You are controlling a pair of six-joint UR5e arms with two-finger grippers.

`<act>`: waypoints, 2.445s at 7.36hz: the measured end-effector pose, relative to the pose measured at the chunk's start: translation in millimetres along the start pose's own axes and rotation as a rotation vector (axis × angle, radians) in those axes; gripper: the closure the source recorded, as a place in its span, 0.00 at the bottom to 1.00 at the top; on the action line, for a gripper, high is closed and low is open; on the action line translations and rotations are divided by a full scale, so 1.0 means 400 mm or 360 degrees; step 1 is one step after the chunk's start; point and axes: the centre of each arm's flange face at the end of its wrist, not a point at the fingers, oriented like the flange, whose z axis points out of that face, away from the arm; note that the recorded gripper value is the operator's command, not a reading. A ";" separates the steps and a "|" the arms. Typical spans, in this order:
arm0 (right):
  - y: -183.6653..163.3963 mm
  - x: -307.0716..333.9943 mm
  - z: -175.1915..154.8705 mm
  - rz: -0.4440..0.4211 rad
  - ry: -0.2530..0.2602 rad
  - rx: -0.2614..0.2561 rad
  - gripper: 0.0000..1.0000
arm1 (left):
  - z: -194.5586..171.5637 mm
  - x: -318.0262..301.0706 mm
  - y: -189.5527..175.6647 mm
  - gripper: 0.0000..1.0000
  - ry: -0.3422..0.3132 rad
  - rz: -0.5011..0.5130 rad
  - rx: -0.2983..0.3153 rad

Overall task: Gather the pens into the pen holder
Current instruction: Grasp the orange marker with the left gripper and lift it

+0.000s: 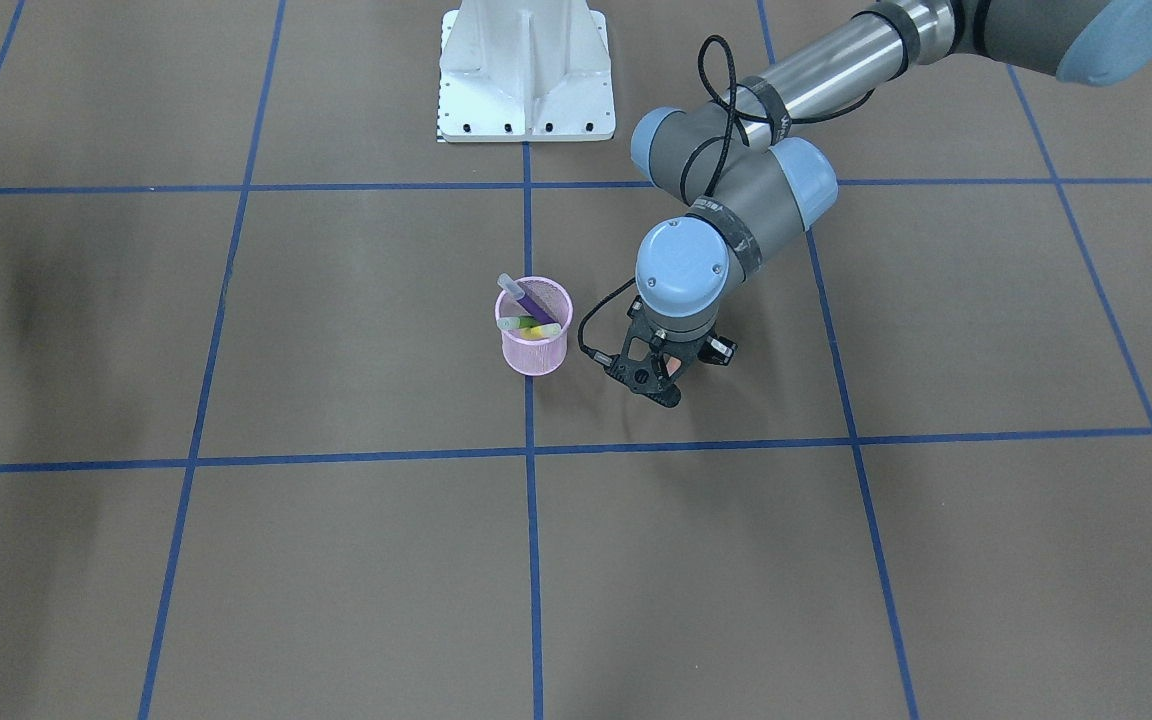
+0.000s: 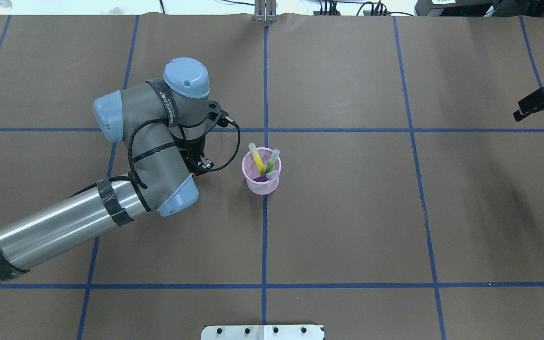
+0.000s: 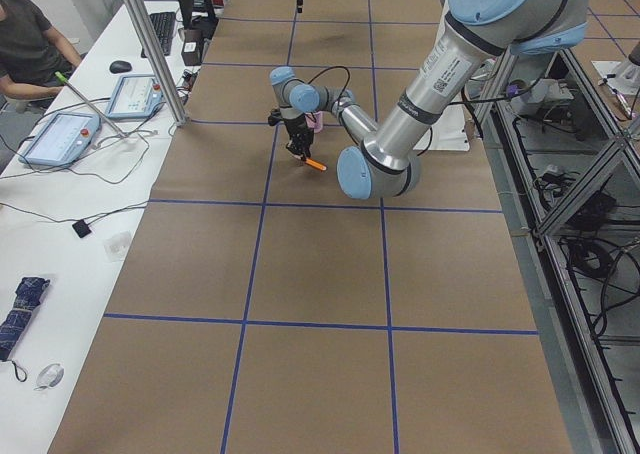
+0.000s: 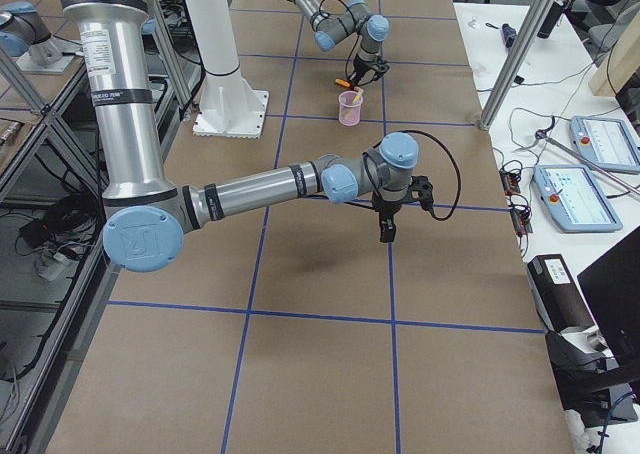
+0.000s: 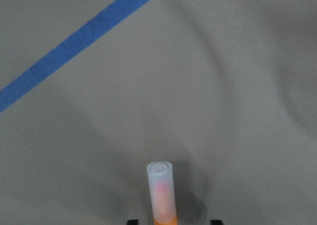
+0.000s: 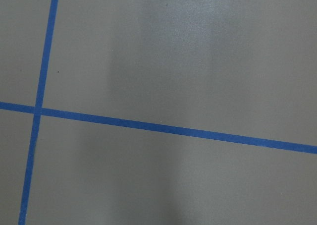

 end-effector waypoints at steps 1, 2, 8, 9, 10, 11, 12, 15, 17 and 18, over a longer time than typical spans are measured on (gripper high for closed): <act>0.000 0.001 -0.001 0.0001 0.0000 0.0001 0.00 | 0.000 -0.002 0.000 0.90 -0.0002 -0.0001 -0.0001; 0.000 0.003 -0.003 0.0003 0.0000 0.0003 0.00 | 0.001 -0.006 0.001 0.86 -0.0004 -0.0005 -0.0002; -0.001 0.007 -0.010 0.0013 -0.0008 0.0010 0.00 | -0.034 -0.033 -0.005 0.38 -0.0008 -0.0034 0.0027; -0.001 0.007 -0.010 0.0014 -0.0008 0.0009 0.00 | -0.031 -0.032 -0.005 0.39 -0.0007 -0.0038 0.0023; -0.002 0.007 -0.010 0.0014 -0.0008 0.0008 0.00 | -0.024 -0.029 -0.004 0.40 -0.0007 -0.0040 0.0018; -0.001 0.007 -0.009 0.0014 -0.0008 0.0008 0.00 | -0.018 -0.027 -0.004 0.41 -0.0007 -0.0041 0.0013; -0.002 0.006 -0.009 0.0014 -0.0008 0.0008 0.00 | -0.014 -0.028 -0.004 0.42 -0.0007 -0.0043 0.0009; -0.007 0.001 -0.013 0.0013 -0.0011 0.0012 0.00 | -0.005 -0.025 -0.001 0.44 -0.0006 -0.0043 0.0002; -0.007 0.001 -0.013 0.0013 -0.0011 0.0013 0.00 | 0.001 -0.022 0.001 0.48 -0.0006 -0.0041 -0.0004; -0.006 0.002 -0.013 0.0014 -0.0012 0.0013 0.00 | 0.004 -0.022 0.001 0.55 -0.0007 -0.0040 -0.0007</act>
